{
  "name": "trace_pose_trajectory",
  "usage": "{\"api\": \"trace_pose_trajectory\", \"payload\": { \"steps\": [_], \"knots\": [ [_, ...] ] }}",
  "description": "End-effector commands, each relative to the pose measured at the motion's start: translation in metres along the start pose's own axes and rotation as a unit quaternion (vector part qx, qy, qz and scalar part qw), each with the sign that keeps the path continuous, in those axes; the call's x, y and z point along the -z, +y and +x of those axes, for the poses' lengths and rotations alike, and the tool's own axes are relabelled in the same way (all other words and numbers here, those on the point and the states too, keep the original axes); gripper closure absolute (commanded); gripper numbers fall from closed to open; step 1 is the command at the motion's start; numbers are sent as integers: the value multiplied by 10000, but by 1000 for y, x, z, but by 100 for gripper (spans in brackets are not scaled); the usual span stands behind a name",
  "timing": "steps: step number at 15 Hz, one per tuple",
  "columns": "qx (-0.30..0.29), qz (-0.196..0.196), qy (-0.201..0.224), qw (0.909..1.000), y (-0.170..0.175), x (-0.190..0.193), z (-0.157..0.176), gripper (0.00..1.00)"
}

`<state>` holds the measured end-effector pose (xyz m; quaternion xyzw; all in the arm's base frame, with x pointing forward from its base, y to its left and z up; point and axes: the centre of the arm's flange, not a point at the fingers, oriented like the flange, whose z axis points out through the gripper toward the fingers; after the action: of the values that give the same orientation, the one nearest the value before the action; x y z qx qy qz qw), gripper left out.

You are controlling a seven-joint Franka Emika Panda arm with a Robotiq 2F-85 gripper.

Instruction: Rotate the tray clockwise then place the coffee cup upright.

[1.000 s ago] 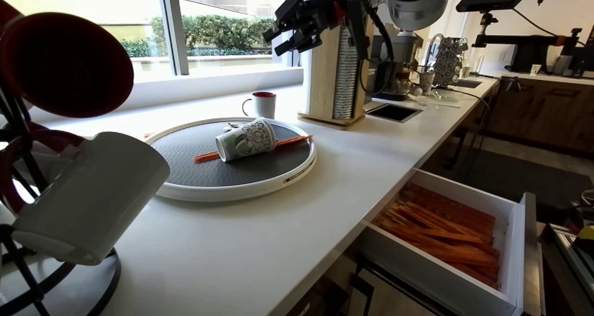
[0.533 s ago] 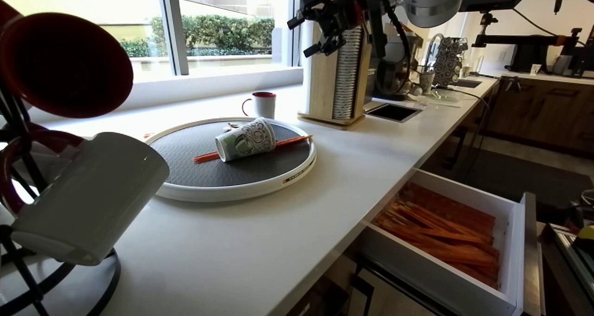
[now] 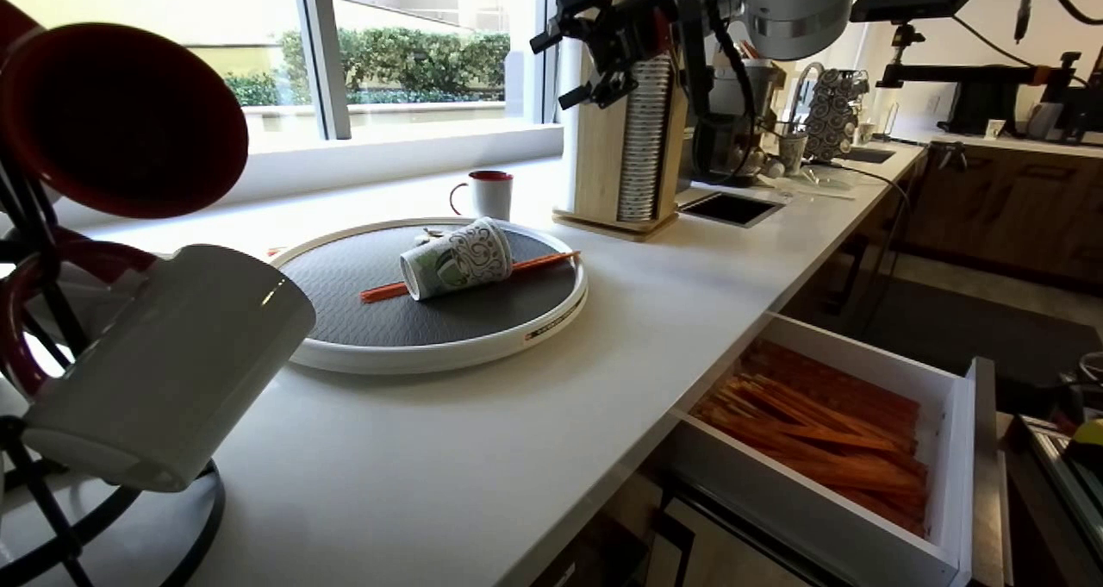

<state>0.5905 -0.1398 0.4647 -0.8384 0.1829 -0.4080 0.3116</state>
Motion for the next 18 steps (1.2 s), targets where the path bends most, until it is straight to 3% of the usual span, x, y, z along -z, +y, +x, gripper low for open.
{"api": "trace_pose_trajectory", "payload": {
  "steps": [1, 6, 13, 14, 18],
  "knots": [
    [-355, 477, 69, 9982, 32, -9, -9, 0],
    [-898, 852, -116, 9922, 67, -21, -14, 0],
    [-1581, 651, -759, 9823, 92, -45, -36, 0],
    [-1342, 761, -538, 9866, 88, -37, -35, 0],
    [-1345, 762, -553, 9864, 89, -38, -35, 0]
  ]
}}
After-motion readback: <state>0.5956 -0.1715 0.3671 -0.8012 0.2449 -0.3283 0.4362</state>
